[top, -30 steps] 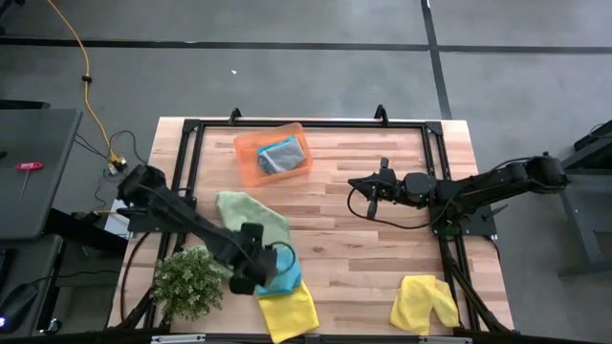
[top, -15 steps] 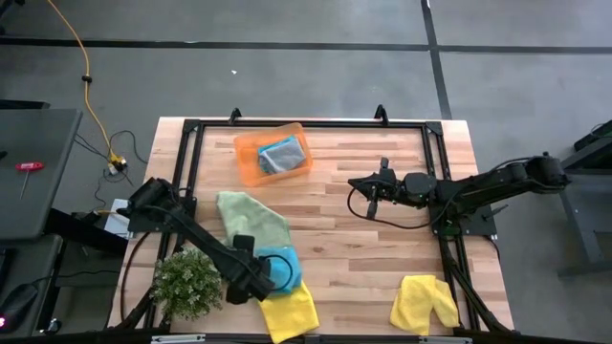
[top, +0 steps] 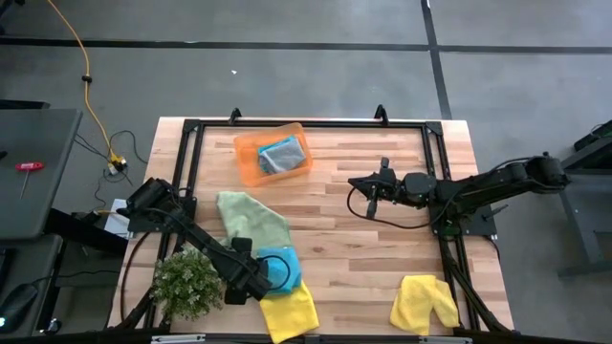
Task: Fold microfiber towels
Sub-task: Fold the green microfiber cloth
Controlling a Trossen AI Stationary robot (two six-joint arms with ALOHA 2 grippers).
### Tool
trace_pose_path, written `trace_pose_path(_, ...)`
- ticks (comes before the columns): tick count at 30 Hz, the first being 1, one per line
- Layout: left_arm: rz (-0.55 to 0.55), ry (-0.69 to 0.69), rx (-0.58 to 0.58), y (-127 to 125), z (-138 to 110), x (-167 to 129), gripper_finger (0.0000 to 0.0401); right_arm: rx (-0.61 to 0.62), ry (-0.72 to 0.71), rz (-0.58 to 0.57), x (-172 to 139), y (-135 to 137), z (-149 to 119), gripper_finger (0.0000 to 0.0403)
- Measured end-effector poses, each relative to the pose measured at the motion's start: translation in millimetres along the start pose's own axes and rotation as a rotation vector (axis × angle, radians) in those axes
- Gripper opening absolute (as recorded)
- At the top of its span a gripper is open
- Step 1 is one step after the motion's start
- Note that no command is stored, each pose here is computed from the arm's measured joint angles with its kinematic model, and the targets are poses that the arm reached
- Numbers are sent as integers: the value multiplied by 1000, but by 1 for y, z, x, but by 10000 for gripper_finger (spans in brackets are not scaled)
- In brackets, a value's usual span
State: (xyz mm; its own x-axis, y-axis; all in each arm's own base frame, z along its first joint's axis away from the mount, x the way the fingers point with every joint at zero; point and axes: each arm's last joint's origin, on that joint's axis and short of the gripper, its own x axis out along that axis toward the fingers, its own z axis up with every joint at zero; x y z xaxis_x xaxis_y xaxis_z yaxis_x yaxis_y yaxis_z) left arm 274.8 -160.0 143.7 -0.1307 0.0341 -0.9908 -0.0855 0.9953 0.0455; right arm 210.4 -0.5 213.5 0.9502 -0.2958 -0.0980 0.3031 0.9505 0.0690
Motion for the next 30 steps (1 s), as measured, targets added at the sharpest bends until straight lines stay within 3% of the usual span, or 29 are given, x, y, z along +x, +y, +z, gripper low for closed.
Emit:
trace_pose_path(8, -20, 5, 54, 1, 1, 0, 14, -1, 2, -1, 0, 0, 0, 0)
trace_pose_path(12, -47, 35, 49, 10, 6, -1, 5, -1, 3, -2, 0, 0, 0, 0)
trace_pose_path(15, 23, 54, 46, 24, 11, -15, 3, -1, 3, -1, 0, 0, 0, 0)
trace_pose_path(23, 376, -46, -20, 81, 19, -106, 1, -6, 17, -3, 0, 0, -2, 0)
trace_pose_path(27, 458, -159, -75, 110, 25, -150, 0, -6, 17, -3, 0, 0, -2, 0)
trace_pose_path(30, 448, -238, -101, 128, 32, -174, 0, -7, 17, -3, 0, 0, -2, 0)
